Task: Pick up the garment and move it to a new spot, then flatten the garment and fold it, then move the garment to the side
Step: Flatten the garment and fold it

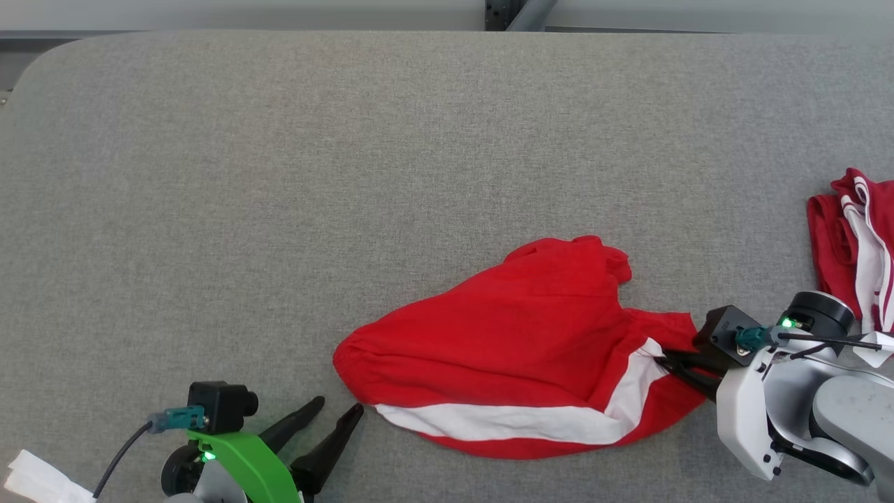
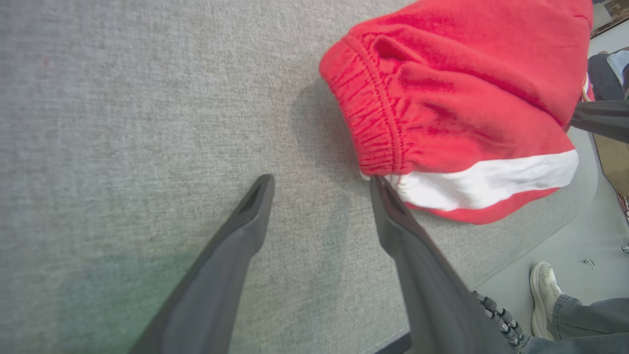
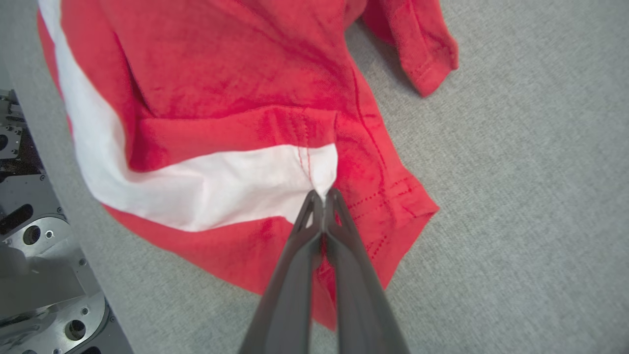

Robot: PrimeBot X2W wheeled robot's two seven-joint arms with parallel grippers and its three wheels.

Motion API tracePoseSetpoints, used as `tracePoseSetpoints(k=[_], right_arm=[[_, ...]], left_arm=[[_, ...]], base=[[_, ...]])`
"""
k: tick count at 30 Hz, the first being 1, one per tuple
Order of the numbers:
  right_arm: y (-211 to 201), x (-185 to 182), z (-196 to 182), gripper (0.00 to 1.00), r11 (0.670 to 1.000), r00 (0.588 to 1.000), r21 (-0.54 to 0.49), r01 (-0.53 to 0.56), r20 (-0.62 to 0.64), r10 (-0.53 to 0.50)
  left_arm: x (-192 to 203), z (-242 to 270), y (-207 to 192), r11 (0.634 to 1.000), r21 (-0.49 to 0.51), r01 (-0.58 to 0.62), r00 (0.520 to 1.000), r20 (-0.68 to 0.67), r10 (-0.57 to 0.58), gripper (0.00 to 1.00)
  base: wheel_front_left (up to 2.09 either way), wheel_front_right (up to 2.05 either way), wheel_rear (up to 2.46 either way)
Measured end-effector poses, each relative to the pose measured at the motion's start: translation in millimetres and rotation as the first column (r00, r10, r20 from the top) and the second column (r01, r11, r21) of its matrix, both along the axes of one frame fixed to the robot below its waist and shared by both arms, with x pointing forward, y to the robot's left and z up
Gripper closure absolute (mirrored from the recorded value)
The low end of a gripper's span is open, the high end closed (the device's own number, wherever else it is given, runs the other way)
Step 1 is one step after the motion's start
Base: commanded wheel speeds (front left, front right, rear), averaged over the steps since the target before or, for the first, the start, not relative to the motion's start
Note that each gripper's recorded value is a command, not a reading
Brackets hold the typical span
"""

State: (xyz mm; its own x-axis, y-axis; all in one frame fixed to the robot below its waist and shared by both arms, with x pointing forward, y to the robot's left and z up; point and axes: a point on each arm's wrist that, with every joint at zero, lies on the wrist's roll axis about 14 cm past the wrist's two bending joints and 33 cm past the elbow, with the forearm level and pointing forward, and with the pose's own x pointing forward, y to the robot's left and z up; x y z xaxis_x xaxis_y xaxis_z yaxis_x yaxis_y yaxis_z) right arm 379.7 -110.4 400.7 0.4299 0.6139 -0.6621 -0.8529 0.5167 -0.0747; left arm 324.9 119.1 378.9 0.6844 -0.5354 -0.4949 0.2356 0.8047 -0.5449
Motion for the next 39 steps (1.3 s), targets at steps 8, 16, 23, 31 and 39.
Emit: tracePoseSetpoints(k=[8,16,23,31,39], right_arm=[[-5,1,3,1.0,1.0,1.0,0.006,0.022,0.005,-0.022],[-19,14,13,1.0,0.997,0.996,0.011,0.073,0.04,-0.074],[-25,19,19,1.0,0.995,0.993,0.018,0.102,0.059,-0.103],[-27,20,21,1.0,0.993,0.991,0.028,0.118,0.064,-0.12],[-32,23,24,1.0,0.99,0.987,0.034,0.136,0.078,-0.138]], left_arm=[[-2,4,-8,0.999,-0.041,0.015,1.0,-0.011,-0.016,0.0],[-1,6,-23,0.996,-0.059,0.07,0.998,-0.008,-0.07,0.0],[-12,4,-39,0.988,-0.08,0.132,0.991,-0.024,-0.134,0.0],[-7,6,-37,0.988,-0.069,0.138,0.99,0.008,-0.138,0.0],[-7,2,-44,0.985,-0.075,0.152,0.988,-0.002,-0.153,0.39]], base=[[0.0,0.0,0.0],[0.0,0.0,0.0],[0.0,0.0,0.0],[0.0,0.0,0.0],[0.0,0.0,0.0]])
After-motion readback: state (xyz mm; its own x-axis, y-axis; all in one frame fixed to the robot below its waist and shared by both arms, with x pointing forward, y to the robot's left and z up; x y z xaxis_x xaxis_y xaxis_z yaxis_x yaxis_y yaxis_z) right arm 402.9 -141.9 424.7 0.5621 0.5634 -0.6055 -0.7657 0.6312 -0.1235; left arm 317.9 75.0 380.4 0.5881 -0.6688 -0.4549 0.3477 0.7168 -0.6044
